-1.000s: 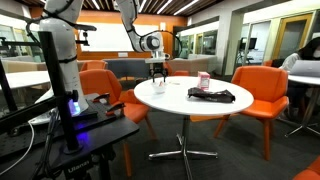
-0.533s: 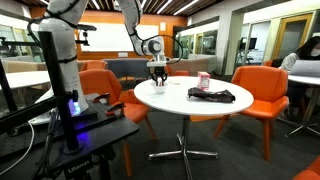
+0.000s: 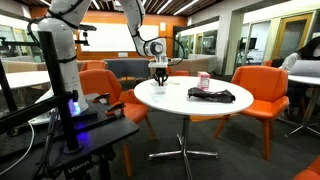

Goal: Place the marker on the table

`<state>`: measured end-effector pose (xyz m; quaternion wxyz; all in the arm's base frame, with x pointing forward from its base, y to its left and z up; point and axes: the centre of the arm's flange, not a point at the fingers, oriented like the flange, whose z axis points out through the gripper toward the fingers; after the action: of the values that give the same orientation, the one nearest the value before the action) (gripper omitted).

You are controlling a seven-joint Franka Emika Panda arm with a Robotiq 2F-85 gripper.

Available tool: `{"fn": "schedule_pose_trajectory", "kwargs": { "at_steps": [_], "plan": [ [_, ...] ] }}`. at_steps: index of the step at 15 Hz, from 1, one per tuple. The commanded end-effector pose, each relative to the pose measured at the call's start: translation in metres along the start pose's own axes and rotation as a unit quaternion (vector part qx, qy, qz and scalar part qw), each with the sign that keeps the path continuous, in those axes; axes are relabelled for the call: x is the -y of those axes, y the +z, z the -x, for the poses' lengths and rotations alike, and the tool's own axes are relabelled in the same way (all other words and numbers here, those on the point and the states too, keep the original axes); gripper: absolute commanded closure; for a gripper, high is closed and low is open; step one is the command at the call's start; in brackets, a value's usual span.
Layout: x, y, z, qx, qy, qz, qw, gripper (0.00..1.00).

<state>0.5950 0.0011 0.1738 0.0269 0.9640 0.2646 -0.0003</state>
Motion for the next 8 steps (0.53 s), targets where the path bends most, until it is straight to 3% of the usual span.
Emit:
{"fn": "schedule_pose_trajectory", "kwargs": {
  "at_steps": [1,2,8],
  "plan": [
    [-0.002,-0.004,-0.004,-0.009,-0.005,-0.013,0.9999,1.0],
    [-0.001,-0.008,-0.003,-0.007,-0.004,-0.017,0.9998,0.95],
    [0.008,-0.06,0.01,0.012,0.008,-0.024,0.9996,0.95]
  ]
}}
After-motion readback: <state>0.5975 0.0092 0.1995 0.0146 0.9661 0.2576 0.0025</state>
